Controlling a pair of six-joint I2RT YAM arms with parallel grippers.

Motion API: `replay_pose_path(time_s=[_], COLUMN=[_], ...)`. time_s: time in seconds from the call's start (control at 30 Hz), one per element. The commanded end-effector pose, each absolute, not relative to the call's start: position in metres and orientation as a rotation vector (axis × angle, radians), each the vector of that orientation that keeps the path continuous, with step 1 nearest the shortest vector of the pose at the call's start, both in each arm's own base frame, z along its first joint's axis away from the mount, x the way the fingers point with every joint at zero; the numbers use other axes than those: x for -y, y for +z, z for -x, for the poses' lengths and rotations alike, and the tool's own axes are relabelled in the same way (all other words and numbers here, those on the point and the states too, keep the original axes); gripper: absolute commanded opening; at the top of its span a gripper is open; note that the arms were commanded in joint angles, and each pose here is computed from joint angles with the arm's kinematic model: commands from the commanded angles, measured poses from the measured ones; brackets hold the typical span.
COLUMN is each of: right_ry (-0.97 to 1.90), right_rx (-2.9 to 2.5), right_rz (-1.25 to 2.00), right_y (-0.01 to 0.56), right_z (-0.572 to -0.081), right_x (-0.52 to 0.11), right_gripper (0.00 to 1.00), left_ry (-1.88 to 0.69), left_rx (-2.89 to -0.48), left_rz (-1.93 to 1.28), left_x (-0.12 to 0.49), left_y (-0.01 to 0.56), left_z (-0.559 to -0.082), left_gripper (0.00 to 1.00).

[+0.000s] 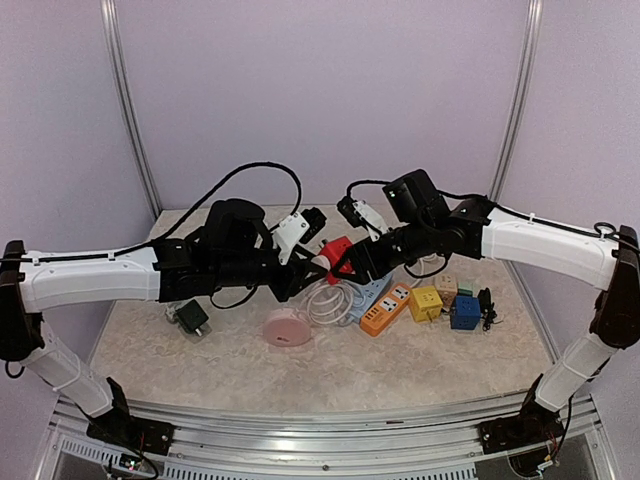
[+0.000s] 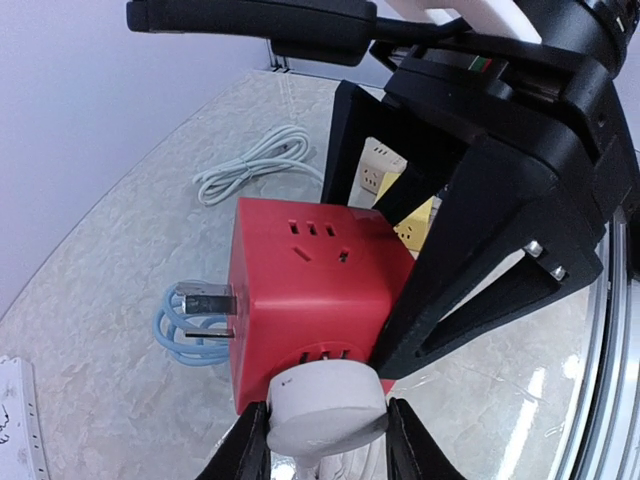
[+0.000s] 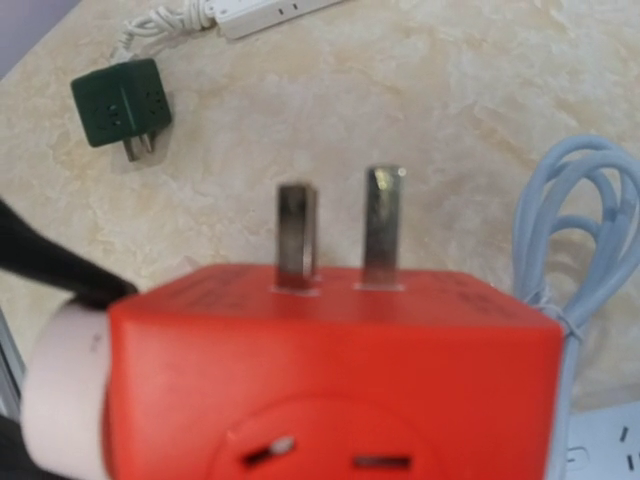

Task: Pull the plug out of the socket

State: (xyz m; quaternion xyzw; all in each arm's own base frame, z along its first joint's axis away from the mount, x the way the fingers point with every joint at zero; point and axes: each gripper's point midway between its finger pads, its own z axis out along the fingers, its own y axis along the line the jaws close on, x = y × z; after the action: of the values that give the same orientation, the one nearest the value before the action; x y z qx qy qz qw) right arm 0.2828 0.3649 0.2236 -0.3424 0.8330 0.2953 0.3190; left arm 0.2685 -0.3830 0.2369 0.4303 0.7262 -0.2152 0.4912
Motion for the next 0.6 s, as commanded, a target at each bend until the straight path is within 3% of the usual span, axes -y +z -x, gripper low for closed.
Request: replay_pose_path(time_s=[0.0, 0.33, 0.57], right_ry=[0.799, 0.672, 0.699], right_rx=[-2.007, -2.195, -2.200], right_rz=[0.958, 0.664, 0.642], right_y=[0.269, 0.248, 0.244], right_z=[-0.278, -0.316, -0.323], right_x=[-0.368, -0.349, -0.350], right_gripper=[0.00, 0.00, 0.00], left_ry=[-0.560, -0.227, -0.240], left_rx=[-1.846, -1.787, -1.814], left_rz=[-1.002, -0.982, -0.995], left_x=[0.364, 0.366, 0.368], left_y=[0.231, 0.226, 0.217], left_z=[-0.273, -0.278, -0.278], left_gripper=[0.00, 0.00, 0.00])
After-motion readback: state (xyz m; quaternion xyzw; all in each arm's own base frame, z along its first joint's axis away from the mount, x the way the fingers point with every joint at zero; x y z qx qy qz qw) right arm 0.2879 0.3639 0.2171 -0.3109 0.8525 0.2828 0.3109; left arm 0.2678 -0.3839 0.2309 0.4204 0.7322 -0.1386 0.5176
